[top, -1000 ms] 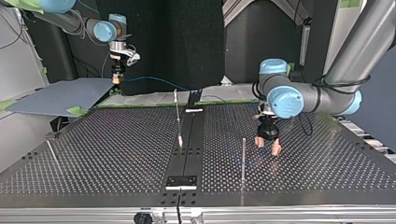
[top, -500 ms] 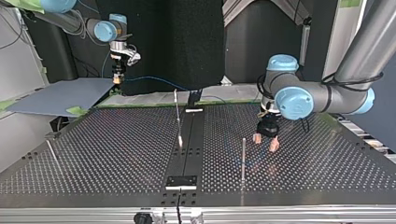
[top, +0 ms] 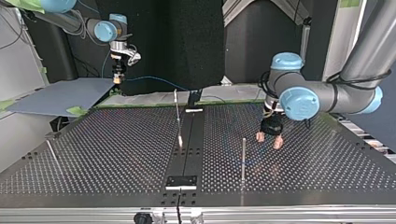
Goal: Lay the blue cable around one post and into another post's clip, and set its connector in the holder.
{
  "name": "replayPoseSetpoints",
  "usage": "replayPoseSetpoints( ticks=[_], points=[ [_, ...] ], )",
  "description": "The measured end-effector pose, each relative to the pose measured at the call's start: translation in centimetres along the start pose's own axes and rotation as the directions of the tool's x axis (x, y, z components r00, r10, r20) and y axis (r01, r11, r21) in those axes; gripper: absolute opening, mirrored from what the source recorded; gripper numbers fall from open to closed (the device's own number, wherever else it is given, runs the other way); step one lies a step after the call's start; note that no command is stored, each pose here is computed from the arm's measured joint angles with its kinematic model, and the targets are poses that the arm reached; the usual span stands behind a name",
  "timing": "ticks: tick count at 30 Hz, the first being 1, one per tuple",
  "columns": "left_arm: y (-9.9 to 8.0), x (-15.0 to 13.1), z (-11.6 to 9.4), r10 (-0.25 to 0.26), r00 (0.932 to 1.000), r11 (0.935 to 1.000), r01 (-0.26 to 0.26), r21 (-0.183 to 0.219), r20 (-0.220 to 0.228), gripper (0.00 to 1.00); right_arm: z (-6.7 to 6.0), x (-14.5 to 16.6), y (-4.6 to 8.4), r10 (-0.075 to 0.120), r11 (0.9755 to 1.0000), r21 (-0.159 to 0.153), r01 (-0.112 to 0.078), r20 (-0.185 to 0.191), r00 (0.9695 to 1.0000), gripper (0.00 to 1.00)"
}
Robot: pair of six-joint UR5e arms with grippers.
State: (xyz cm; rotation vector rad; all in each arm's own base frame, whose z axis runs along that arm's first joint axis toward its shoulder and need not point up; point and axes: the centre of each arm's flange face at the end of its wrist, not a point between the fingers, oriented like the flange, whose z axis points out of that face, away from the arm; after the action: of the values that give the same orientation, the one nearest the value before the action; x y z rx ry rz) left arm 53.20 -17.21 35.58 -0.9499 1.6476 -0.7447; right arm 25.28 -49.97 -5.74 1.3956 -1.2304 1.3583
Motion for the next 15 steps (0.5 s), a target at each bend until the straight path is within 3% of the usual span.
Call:
replayPoseSetpoints(
  ticks=[8, 15],
  points=[
    [-0.7, -0.6, -1.1, -0.076, 0.9971, 0.9971, 0.076, -0.009, 0.006, 1.00, 0.0, 0.0, 0.0, 0.000, 1.0000, 0.000, 0.000, 0.000, 1.0000, 0.00],
    [-0.7, 0.1, -1.9, -0.133, 0.9908, 0.9911, 0.133, -0.005, -0.021, 1.00, 0.0, 0.0, 0.0, 0.000, 1.0000, 0.000, 0.000, 0.000, 1.0000, 0.00]
  ],
)
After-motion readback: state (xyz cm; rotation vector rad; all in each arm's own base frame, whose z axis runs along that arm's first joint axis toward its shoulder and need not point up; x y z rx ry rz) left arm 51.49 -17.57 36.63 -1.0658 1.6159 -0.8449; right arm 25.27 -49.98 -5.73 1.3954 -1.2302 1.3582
